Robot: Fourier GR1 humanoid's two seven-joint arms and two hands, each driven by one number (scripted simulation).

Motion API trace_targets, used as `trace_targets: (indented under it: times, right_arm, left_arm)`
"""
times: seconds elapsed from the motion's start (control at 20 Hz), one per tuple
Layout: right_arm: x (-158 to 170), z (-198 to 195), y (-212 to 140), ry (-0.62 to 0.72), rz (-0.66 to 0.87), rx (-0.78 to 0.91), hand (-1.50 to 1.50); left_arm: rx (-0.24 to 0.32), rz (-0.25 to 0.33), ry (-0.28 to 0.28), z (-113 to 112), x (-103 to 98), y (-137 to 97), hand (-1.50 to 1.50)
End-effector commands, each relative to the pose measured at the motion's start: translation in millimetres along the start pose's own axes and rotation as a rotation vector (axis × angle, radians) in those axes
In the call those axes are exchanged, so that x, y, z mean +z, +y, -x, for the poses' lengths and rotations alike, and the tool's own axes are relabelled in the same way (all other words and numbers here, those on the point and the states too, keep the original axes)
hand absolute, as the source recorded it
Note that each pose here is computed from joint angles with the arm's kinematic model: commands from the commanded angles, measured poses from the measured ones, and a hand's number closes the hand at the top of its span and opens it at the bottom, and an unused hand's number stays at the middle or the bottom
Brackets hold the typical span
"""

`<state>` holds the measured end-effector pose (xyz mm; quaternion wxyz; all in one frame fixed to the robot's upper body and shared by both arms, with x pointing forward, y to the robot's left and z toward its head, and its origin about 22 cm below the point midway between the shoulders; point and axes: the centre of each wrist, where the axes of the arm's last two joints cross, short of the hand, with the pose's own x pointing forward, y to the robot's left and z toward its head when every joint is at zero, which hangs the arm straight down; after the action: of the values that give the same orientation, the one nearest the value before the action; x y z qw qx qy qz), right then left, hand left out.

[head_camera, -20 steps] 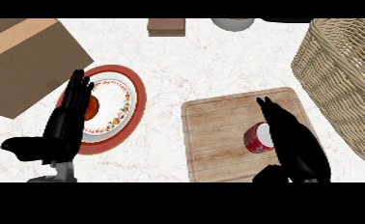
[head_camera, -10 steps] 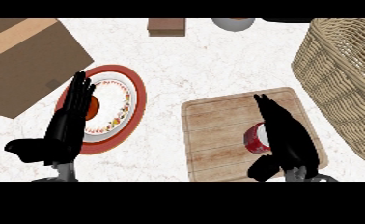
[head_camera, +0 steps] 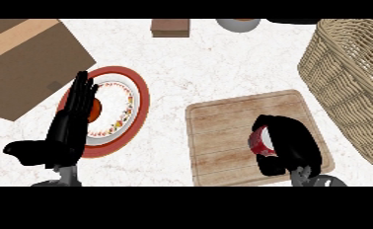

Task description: Pick the can from the cutting board and place it in the basket

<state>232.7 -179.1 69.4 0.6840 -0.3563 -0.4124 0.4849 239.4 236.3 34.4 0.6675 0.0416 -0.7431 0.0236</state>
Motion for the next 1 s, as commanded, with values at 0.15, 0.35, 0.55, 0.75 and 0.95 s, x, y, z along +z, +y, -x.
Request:
trace_targets:
  times: [0.15, 0.35, 0.55, 0.75, 0.95]
  right_arm:
    - [-10, -17, 10, -0.050, 0.000, 0.092, 1.50]
    - [0, -19, -15, -0.059, 0.009, 0.120, 1.50]
    - [-54, -19, -6, 0.217, 0.091, -0.055, 1.50]
    - [-78, 14, -20, 0.626, 0.181, -0.223, 1.50]
    - [-104, 12, -43, 0.765, 0.356, -0.270, 1.50]
  left_arm:
    - [-0.011, -0.007, -0.001, 5, 7, 0, 0.00]
    - [-0.002, 0.003, 0.004, 0, 11, -11, 0.00]
    - [0.006, 0.033, -0.019, 0, 5, -8, 0.00]
    - [0.007, 0.043, -0.038, -7, -6, -12, 0.00]
    - [0.022, 0.090, -0.037, -4, -5, -25, 0.00]
